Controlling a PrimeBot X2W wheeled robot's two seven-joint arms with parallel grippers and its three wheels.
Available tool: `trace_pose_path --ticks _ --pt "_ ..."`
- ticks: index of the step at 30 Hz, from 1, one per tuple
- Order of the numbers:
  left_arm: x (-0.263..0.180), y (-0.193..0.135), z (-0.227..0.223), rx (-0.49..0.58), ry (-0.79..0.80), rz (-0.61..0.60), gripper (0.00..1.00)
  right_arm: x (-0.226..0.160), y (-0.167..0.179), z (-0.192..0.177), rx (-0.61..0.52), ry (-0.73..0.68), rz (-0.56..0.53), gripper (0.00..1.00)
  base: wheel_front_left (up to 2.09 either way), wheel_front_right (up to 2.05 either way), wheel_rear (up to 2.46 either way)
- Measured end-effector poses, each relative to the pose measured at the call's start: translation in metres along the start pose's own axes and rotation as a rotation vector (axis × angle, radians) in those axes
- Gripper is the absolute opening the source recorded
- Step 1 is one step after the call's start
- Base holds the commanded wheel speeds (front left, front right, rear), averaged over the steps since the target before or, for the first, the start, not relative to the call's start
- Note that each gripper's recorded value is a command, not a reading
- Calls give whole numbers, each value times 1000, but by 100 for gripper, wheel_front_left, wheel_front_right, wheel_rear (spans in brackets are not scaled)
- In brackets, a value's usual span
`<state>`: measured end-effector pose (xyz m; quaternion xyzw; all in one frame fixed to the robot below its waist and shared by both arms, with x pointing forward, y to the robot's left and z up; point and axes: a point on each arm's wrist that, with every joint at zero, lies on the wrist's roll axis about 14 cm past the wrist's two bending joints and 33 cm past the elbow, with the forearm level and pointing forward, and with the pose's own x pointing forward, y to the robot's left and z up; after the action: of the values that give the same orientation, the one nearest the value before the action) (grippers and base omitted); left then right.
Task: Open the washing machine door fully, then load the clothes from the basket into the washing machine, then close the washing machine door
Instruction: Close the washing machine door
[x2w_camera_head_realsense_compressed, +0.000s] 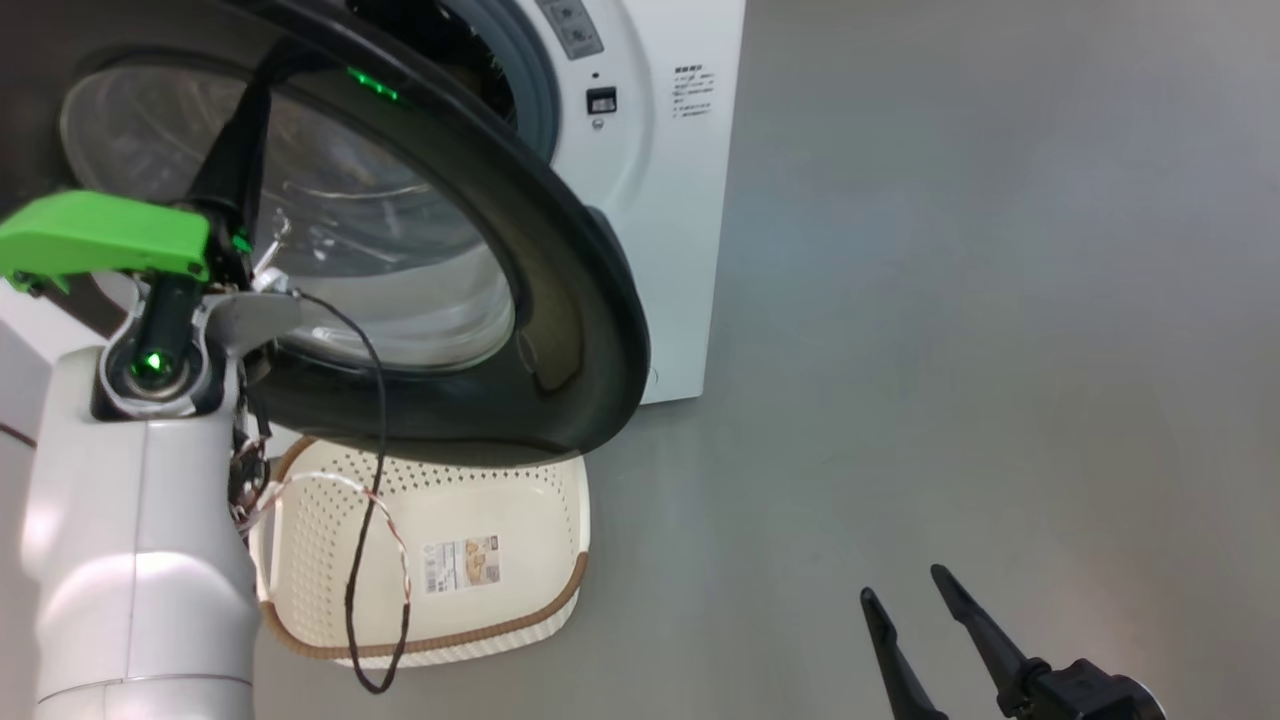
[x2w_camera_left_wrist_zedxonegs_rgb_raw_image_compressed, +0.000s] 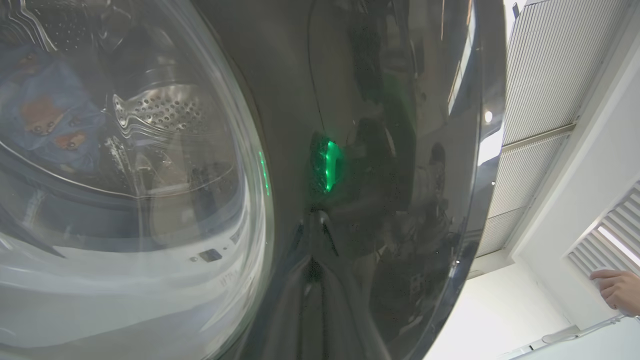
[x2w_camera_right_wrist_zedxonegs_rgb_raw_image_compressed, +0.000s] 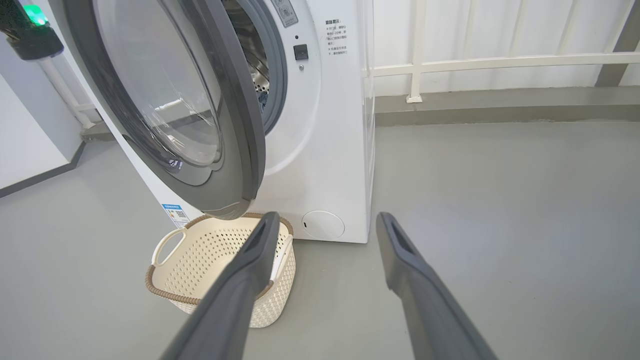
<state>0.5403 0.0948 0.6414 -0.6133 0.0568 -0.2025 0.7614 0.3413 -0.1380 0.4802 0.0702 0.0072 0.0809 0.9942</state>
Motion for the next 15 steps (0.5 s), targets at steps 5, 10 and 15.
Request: trace_pose_path --ticks 5,10,15 --pt "2 5 -8 12 -5 30 0 -6 2 2 2 -8 0 100 0 0 0" --pt "8 0 -22 20 26 19 0 -14 -4 2 1 -7 -27 100 0 0 0" --pt "6 -5 -22 54 39 10 0 -15 -7 2 1 -6 -37 100 0 0 0"
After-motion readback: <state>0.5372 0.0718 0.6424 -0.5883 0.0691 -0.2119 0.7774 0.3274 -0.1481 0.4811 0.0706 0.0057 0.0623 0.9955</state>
